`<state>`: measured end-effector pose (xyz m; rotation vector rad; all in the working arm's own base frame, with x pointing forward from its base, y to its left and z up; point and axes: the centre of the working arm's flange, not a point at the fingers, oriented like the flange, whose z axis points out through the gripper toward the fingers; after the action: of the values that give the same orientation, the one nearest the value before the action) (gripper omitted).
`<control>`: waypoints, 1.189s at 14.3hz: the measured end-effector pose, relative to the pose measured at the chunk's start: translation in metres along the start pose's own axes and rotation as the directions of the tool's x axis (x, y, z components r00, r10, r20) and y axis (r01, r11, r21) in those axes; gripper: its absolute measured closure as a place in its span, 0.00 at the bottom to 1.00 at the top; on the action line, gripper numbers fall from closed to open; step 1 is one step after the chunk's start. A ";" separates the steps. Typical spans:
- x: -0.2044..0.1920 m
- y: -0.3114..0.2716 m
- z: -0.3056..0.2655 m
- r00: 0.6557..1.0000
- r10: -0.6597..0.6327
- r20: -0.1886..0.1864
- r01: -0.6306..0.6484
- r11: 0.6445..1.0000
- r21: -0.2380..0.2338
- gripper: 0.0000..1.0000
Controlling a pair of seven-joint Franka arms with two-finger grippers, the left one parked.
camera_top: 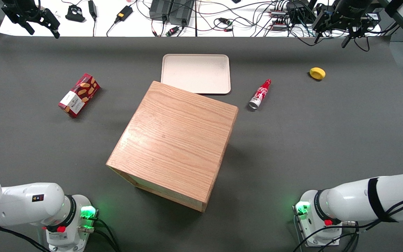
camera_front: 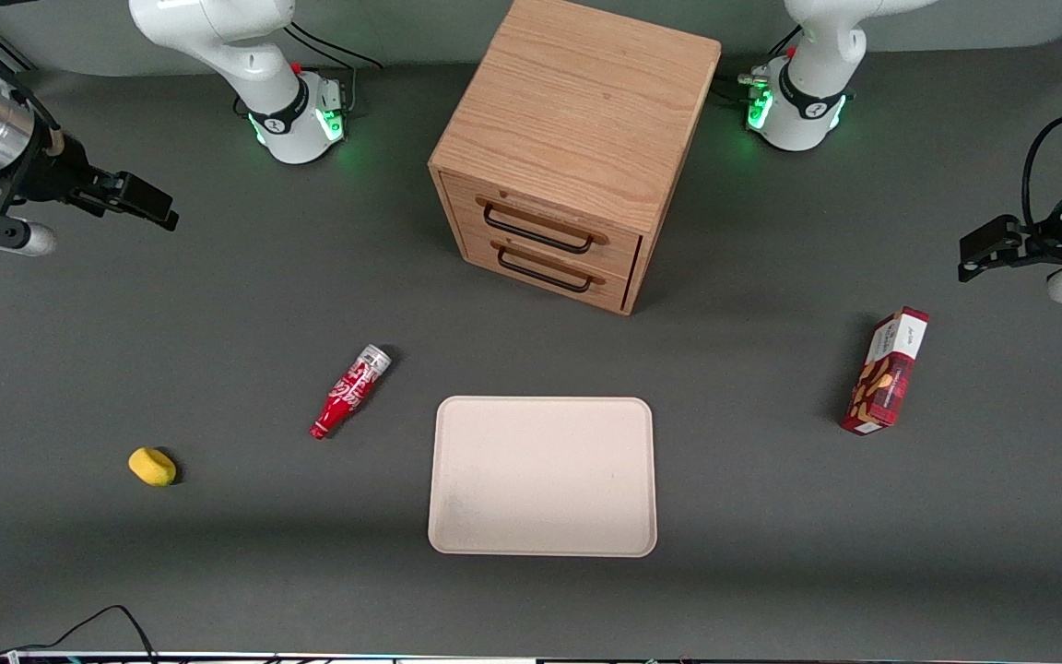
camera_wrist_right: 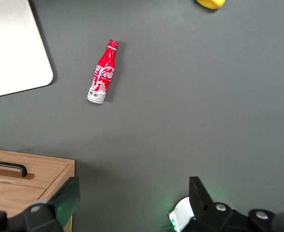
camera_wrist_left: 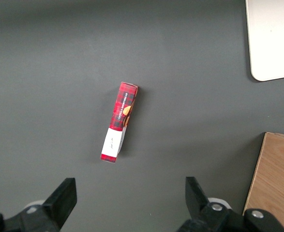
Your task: Place coke bottle on tray
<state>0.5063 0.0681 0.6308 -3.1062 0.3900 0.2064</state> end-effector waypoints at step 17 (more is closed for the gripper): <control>-0.004 -0.003 -0.006 0.997 -0.081 0.001 0.081 0.997 -0.014 0.00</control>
<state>0.5037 0.0720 0.6374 -3.1275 0.2622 0.2106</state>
